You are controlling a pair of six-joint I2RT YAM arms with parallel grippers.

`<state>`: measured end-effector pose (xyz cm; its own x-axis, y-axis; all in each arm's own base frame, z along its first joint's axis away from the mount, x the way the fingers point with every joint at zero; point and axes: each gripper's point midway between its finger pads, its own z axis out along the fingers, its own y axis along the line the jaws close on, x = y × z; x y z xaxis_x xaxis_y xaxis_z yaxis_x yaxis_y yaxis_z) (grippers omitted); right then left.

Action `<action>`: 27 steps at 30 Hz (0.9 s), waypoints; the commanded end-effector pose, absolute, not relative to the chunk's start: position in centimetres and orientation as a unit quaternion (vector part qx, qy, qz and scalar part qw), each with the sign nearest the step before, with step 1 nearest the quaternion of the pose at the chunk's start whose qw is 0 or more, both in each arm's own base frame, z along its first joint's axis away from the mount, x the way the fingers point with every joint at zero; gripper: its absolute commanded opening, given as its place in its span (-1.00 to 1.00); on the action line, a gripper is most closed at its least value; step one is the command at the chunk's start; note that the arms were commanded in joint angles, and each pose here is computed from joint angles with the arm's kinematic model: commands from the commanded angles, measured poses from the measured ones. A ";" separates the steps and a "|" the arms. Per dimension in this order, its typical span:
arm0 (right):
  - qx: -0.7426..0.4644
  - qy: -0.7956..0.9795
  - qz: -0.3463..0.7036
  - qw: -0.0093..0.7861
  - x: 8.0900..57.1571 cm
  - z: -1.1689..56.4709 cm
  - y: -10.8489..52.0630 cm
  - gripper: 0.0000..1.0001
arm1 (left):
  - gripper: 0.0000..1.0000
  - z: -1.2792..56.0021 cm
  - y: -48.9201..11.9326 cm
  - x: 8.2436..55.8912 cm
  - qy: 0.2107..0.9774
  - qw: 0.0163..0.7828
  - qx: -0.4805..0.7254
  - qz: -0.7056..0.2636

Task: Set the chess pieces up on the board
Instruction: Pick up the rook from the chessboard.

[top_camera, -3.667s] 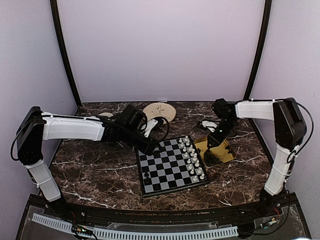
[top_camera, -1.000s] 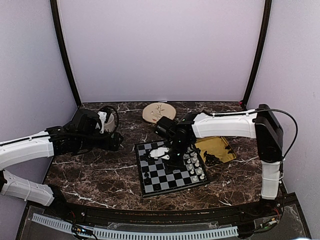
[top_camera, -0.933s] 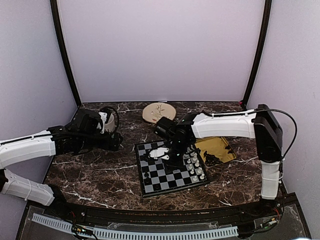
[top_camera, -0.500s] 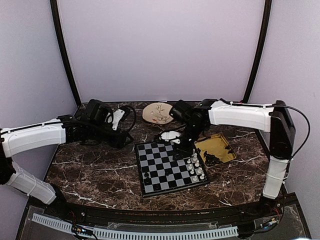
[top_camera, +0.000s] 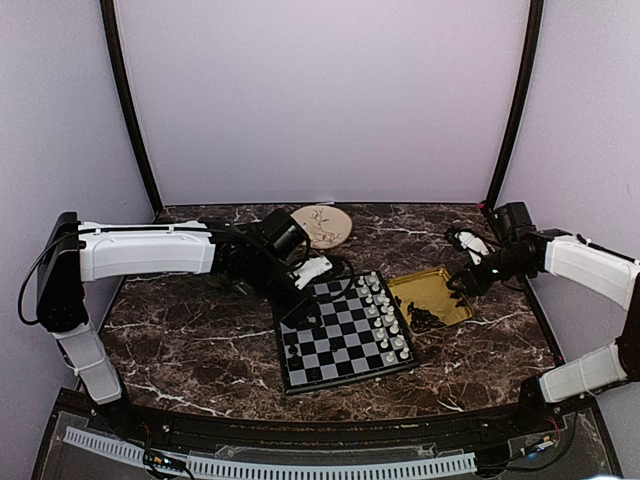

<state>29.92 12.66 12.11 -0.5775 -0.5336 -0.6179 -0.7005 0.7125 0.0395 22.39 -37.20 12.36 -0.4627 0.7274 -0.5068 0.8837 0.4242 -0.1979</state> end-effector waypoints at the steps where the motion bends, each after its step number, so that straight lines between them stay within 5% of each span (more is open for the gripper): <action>1: -0.288 0.850 0.156 0.412 32.1 16.4 10.3 -0.15 | -0.04 11.9 -38.5 21.2 0.813 0.147 0.523 -0.207; 27: -0.291 0.853 0.141 0.410 32.8 15.5 9.0 -0.15 | -0.18 6.7 -41.8 20.8 0.814 0.097 0.545 -0.175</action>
